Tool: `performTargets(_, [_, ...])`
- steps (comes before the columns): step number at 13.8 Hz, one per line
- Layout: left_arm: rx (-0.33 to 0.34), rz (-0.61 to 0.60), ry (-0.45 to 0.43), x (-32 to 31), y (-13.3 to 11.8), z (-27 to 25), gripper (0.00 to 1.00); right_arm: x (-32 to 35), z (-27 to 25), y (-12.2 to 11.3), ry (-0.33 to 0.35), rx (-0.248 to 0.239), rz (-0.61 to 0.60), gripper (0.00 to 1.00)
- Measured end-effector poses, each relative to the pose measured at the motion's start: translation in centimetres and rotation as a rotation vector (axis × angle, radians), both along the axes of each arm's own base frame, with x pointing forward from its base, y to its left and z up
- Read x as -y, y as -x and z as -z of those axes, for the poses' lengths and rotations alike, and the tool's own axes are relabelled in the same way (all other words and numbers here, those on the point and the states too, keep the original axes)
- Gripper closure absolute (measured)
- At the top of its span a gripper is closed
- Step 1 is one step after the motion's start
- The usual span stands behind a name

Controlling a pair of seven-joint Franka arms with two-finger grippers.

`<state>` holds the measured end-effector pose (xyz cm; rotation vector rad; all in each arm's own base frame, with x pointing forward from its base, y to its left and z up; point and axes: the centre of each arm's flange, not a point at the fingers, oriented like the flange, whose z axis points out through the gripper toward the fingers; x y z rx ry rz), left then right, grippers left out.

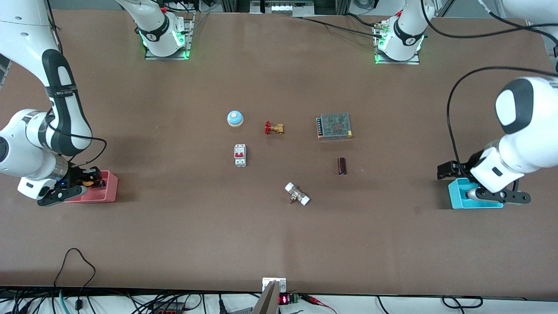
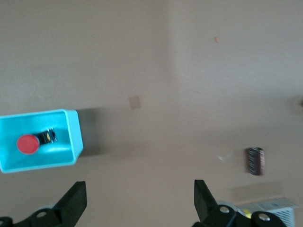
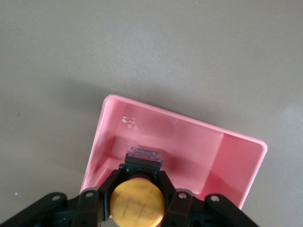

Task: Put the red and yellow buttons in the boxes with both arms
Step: 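Open the left gripper over the cyan box and lift it away, then lower the yellow button into the pink box and open the right gripper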

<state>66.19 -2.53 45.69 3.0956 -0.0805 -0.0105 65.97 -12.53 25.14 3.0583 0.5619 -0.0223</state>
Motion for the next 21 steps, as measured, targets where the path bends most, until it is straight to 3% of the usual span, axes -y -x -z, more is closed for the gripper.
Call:
performTargets(2, [0.024,-0.022,0.004,0.1,1.3,-3.4,0.0,0.0,0.1,0.0,0.0,-0.002,0.0,0.62])
performTargets(7, [0.031,-0.136,0.018,-7.4,4.8,-9.4,0.0,0.0,0.0,0.0,0.001,0.001,0.0,0.62])
performTargets(15, [-0.004,-0.141,0.036,-5.0,7.2,-11.9,0.0,0.1,0.1,-0.1,0.003,0.009,0.0,0.62])
performTargets(19, [-0.027,-0.162,0.036,-5.7,7.5,-11.6,0.0,0.1,0.1,-0.1,0.003,0.011,0.0,0.42])
performTargets(21, [-0.02,-0.168,0.036,-5.6,7.4,-11.9,0.0,0.1,0.1,-0.1,0.003,0.011,0.0,0.38])
